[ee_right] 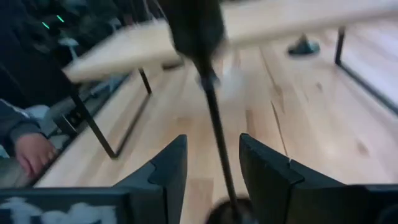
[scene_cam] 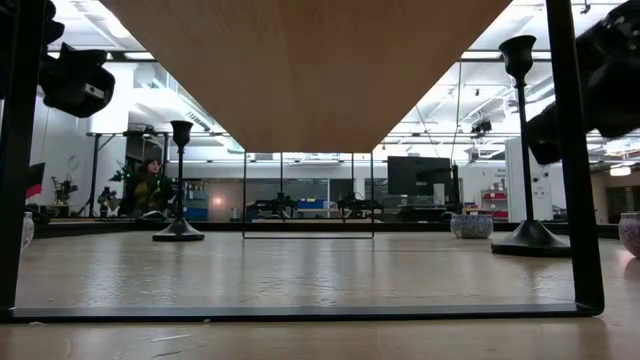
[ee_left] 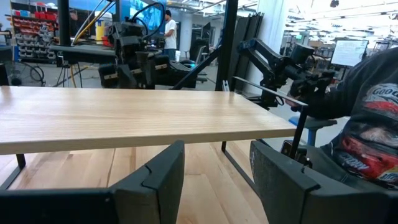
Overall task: Pick & Place candle stick holders
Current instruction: Put the left black candle holder on the shelf
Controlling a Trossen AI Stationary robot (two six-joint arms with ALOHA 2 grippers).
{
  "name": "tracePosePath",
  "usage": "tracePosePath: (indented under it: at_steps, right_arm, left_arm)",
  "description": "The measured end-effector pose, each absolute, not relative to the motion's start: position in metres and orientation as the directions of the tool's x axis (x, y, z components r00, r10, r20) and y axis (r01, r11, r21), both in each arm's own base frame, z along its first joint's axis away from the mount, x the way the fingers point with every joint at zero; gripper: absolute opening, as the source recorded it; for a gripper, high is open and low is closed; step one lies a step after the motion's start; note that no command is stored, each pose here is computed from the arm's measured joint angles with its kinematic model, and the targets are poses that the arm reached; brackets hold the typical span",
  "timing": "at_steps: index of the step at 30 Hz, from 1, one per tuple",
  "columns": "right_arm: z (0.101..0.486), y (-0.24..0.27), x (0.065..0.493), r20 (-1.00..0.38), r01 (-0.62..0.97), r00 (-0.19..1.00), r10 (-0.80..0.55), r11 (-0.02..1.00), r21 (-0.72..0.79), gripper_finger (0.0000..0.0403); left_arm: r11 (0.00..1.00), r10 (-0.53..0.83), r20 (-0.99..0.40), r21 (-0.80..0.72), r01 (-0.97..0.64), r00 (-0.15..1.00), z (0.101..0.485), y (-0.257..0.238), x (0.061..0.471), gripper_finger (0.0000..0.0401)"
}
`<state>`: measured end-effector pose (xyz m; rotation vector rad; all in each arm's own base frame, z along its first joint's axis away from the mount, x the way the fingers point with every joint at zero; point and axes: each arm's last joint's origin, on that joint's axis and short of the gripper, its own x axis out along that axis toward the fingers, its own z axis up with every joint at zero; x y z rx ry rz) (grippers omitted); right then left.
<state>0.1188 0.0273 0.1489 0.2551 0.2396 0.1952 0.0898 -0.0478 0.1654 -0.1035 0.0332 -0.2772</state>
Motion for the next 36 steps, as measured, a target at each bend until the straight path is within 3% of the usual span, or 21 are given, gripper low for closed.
tracePosePath:
  at_steps: [9, 36]
  right_arm:
    - [0.153, 0.027, 0.122, -0.16, -0.131, 0.974, 0.164, 0.972, 0.195, 0.015]
    - [0.154, 0.034, 0.131, -0.13, -0.155, 0.975, 0.18, 0.971, 0.184, 0.0135]
  left_arm:
    - [0.957, -0.275, -0.019, -0.106, 0.271, 0.961, 0.165, -0.048, 0.09, 0.0179]
    - [0.956, -0.275, -0.019, -0.106, 0.272, 0.961, 0.165, -0.048, 0.09, 0.0179]
